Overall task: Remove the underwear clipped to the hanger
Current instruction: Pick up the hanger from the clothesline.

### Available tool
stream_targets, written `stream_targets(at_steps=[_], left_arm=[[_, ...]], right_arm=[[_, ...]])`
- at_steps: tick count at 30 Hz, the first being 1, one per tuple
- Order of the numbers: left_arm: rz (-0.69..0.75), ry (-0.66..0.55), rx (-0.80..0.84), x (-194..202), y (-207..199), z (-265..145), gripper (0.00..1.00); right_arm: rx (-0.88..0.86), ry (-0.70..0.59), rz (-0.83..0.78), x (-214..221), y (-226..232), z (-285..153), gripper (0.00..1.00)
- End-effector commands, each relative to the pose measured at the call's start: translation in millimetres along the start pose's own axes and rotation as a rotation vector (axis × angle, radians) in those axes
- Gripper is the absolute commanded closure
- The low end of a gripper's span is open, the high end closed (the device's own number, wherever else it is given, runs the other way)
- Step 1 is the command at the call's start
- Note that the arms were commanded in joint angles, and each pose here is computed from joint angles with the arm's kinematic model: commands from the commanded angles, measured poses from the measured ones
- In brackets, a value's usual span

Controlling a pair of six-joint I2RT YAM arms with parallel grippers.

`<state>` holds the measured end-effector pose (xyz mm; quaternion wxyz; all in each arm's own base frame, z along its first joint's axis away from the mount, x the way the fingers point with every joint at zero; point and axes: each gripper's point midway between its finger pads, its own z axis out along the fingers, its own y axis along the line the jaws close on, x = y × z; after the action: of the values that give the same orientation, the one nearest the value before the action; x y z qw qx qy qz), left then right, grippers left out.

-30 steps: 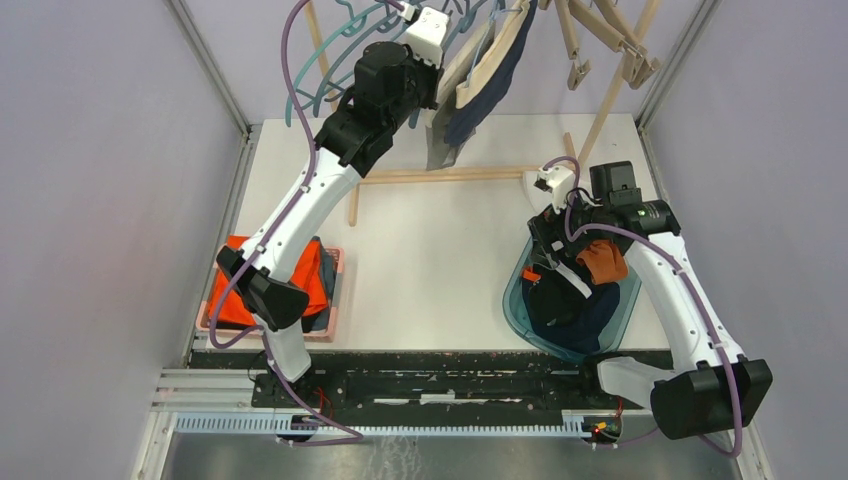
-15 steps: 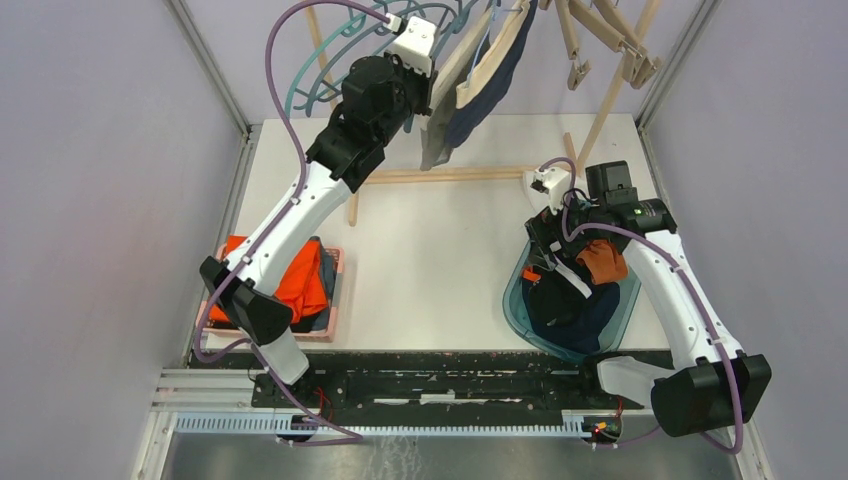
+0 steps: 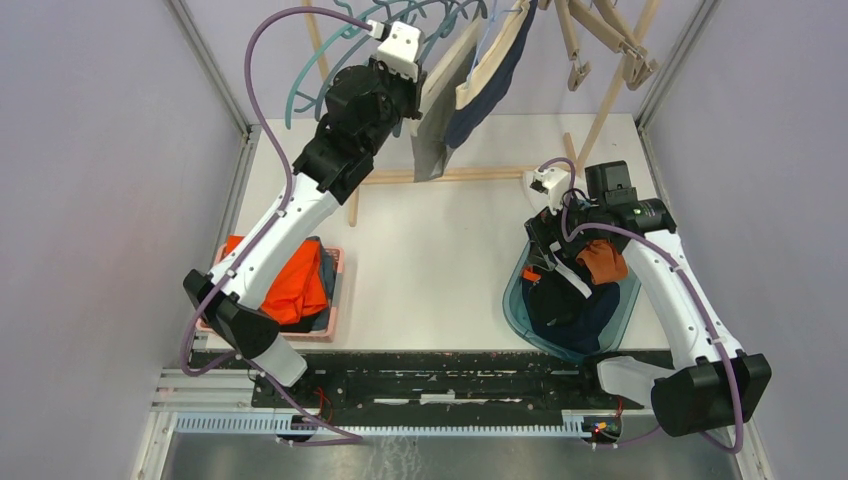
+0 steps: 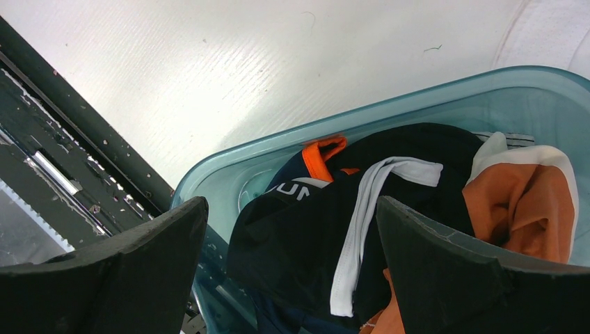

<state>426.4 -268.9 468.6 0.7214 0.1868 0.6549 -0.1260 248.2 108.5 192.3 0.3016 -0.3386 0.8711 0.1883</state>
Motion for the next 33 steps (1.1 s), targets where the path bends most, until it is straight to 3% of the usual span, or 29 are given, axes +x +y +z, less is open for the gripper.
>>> stream_targets(at_steps=[1,14,33], left_arm=[[0.015,-0.161,-0.032,-53,14,-23,0.97],[0.086,-0.234,-0.06,-54,18,-17,0.97],[0.031,-0.367,-0.14,-69,31,-27,0.97]], right_arm=[[-0.017,-0.014,-0.021,-4,1,3,0.0],[-0.014,0.014,-0.014,0,-2,9,0.0],[-0.009,0.045,-0.012,5,-7,13,0.0]])
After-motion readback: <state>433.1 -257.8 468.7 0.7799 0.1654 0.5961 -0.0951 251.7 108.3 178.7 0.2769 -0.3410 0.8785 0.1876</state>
